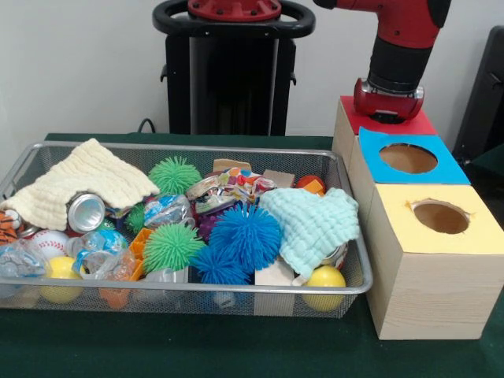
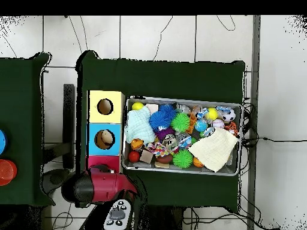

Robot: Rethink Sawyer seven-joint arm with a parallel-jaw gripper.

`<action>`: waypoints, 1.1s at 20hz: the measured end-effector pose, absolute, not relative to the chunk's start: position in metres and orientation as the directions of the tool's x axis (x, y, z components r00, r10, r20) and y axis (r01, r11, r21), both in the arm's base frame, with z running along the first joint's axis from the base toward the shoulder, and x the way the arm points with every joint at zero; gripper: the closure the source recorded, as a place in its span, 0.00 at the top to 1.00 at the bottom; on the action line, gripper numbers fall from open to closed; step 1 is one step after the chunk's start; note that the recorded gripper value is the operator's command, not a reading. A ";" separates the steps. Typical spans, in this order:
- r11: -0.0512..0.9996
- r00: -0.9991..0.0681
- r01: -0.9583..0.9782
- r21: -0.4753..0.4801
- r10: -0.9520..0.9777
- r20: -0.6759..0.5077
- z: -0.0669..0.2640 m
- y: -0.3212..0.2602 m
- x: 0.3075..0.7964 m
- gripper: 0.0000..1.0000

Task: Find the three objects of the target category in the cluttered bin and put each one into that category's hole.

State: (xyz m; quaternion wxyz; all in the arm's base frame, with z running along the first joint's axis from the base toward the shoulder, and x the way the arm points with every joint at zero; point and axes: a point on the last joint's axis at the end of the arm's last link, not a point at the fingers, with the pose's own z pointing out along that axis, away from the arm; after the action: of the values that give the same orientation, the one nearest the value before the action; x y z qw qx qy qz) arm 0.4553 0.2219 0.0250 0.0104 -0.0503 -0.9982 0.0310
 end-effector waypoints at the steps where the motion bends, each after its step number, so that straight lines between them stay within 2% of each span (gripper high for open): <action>1: 0.993 -0.995 0.100 -0.063 0.101 0.017 0.025 0.222 0.455 1.00; 9: 0.993 -0.994 0.103 -0.060 0.105 0.018 0.031 0.221 0.458 1.00; 17: 0.993 -0.993 0.108 -0.050 0.110 0.041 0.053 0.221 0.461 1.00; 22: 0.993 -0.991 0.111 -0.041 0.114 0.070 0.080 0.221 0.463 1.00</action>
State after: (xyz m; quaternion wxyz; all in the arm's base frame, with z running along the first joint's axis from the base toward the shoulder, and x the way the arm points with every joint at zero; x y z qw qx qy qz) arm 0.4635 0.2213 0.0796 0.0359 -0.0562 -0.9976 0.0185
